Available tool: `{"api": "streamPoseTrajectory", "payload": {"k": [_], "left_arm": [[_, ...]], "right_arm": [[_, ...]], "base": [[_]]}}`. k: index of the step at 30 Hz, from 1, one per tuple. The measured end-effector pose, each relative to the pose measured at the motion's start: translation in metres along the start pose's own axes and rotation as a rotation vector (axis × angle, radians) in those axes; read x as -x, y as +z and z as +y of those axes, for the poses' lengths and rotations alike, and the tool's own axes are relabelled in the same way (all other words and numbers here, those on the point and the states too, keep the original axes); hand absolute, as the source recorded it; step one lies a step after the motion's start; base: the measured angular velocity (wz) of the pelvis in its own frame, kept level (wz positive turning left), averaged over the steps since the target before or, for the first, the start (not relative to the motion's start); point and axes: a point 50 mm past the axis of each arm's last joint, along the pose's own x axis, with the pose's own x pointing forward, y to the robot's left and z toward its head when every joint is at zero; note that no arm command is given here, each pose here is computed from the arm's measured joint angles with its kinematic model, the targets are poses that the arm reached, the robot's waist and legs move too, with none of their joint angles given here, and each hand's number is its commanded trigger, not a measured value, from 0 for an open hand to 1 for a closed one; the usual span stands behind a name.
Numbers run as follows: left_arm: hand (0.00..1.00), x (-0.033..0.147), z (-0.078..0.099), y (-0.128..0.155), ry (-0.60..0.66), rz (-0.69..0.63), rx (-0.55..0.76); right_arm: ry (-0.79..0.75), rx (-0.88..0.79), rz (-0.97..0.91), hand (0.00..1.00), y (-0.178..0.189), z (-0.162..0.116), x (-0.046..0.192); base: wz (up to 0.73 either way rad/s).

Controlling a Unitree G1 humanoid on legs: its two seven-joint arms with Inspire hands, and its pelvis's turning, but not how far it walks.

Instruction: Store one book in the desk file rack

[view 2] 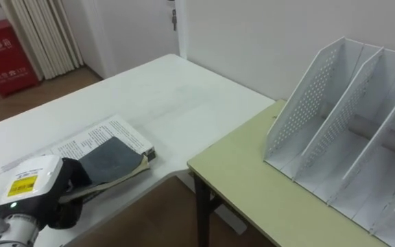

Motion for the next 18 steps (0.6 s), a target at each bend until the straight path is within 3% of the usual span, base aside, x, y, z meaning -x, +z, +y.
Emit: {"api": "streamPoseTrajectory", "payload": {"k": [8, 13, 18], "left_arm": [[1.00, 0.000, 0.003, 0.002, 0.016, -0.016, 0.020], [1.00, 0.001, 0.011, 0.005, 0.024, -0.052, 0.117], [1.00, 0.005, 0.025, 0.026, 0.061, -0.193, 0.280]], "right_arm": [[-0.022, -0.008, -0.063, 0.00, 0.010, -0.005, 0.001], [-0.027, -0.004, -0.110, 0.00, 0.015, -0.006, 0.001], [-0.033, 0.021, -0.183, 0.00, 0.029, -0.010, 0.004]], "base": [[-0.06], [0.01], [-0.05]]}}
